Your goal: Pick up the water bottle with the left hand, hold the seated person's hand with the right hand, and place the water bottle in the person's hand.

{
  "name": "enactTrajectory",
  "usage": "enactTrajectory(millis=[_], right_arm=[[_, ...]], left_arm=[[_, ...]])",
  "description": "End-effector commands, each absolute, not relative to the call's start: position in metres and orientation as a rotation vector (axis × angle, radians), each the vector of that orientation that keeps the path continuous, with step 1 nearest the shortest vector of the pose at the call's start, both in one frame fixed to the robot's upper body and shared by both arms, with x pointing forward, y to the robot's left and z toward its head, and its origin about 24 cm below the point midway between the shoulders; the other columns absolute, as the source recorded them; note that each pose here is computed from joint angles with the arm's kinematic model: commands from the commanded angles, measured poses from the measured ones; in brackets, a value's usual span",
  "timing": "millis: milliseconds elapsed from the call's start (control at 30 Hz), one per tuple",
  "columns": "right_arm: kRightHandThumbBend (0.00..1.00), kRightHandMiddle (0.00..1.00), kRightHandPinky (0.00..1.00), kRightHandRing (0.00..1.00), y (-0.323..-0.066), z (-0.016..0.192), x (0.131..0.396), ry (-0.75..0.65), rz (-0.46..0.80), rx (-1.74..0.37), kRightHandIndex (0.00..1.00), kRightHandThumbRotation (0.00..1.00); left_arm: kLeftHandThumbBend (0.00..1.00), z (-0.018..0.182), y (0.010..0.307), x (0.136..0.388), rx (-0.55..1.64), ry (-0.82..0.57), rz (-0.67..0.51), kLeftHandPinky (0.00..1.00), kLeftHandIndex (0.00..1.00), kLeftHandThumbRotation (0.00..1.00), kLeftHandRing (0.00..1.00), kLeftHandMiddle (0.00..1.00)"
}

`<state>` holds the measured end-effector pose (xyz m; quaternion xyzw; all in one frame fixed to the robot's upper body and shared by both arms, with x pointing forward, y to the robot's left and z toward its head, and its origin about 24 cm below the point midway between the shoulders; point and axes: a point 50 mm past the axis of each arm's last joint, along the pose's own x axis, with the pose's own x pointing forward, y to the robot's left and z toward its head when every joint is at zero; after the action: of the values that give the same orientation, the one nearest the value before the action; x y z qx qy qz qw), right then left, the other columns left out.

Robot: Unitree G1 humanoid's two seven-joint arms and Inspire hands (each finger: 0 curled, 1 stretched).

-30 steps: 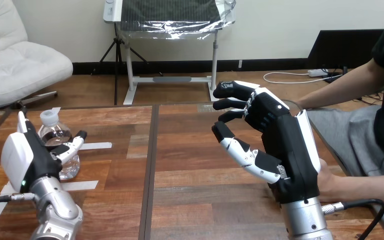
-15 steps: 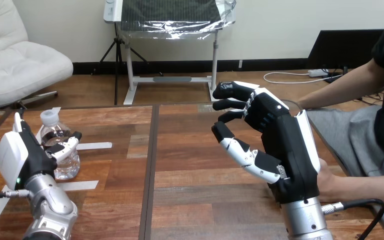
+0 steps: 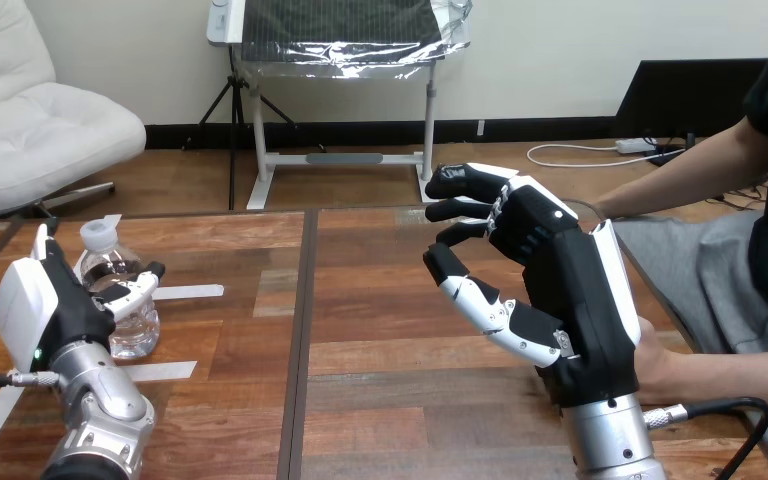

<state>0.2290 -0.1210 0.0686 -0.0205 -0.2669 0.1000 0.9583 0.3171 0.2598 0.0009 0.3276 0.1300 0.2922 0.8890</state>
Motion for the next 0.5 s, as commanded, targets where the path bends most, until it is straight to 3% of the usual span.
enactTrajectory(millis=[0,467], right_arm=[[0.47,0.69,0.54,0.64,-0.1237,0.0838,0.2316,-0.613,0.194,-0.046,0.68,0.07],[0.47,0.69,0.54,0.64,-0.1236,0.0840,0.2320,-0.617,0.196,-0.042,0.67,0.07]], left_arm=[[0.80,0.0293,0.2616,0.3373,0.716,0.190,0.611,0.76,0.89,0.20,0.85,0.89],[0.79,0.0314,0.2617,0.3414,0.750,0.216,0.561,0.76,0.87,0.22,0.85,0.89]])
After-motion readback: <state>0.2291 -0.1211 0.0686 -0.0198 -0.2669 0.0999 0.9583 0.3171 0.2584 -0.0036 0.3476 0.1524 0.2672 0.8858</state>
